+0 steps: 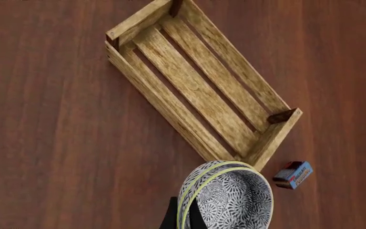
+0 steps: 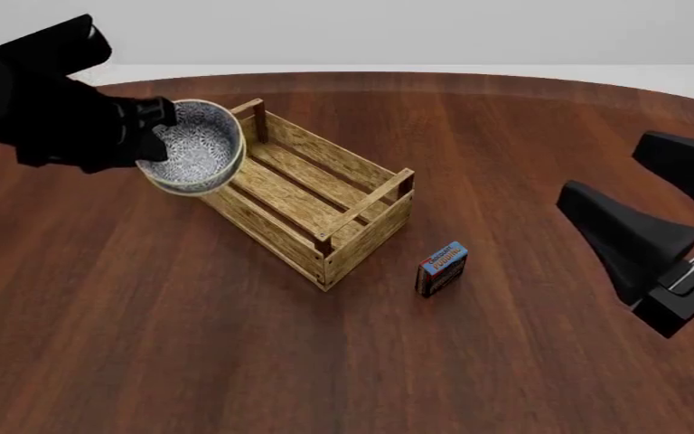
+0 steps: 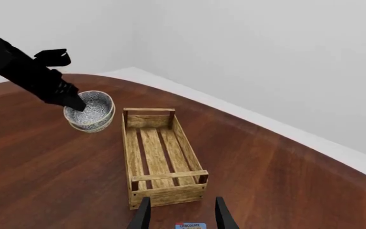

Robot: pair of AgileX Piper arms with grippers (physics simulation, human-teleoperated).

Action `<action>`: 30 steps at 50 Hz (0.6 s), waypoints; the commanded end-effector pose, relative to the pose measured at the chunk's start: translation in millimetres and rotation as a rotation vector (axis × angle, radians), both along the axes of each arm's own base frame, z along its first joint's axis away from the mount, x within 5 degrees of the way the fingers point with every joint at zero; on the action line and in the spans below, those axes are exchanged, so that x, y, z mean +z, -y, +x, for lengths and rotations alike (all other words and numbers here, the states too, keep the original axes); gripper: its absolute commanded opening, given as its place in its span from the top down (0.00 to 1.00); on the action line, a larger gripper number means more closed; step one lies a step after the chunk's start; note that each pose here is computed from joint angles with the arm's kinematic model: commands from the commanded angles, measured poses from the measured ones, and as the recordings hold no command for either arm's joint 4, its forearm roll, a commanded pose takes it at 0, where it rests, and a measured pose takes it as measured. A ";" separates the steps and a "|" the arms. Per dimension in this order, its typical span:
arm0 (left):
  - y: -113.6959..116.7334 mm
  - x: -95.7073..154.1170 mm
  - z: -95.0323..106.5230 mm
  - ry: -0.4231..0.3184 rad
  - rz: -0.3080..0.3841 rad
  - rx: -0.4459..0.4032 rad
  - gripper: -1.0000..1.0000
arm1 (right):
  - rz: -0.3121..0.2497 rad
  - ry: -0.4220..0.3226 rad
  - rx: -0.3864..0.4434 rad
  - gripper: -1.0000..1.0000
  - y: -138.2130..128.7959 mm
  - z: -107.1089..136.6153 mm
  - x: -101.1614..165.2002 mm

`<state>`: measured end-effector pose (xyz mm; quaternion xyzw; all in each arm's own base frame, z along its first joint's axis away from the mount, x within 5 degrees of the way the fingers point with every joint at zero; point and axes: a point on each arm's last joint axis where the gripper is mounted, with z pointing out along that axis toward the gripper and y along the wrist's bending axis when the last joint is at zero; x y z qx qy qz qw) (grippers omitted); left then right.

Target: Stack the right bowl on the left bowl and place them in the tray.

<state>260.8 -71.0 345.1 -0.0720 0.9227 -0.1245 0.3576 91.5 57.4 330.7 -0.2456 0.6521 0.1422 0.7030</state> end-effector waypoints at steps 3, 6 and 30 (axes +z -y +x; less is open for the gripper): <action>-8.1 -17.6 23.5 -0.031 0.059 -0.014 1.00 | -0.005 -0.011 0.001 0.00 -3.5 5.4 -3.0; -3.3 -10.1 31.8 -0.024 0.053 -0.018 1.00 | -0.007 -0.014 0.000 0.00 -4.2 6.7 -3.9; 8.7 10.8 91.4 -0.019 0.052 -0.013 1.00 | -0.007 -0.028 -0.020 0.00 -5.9 14.1 -7.1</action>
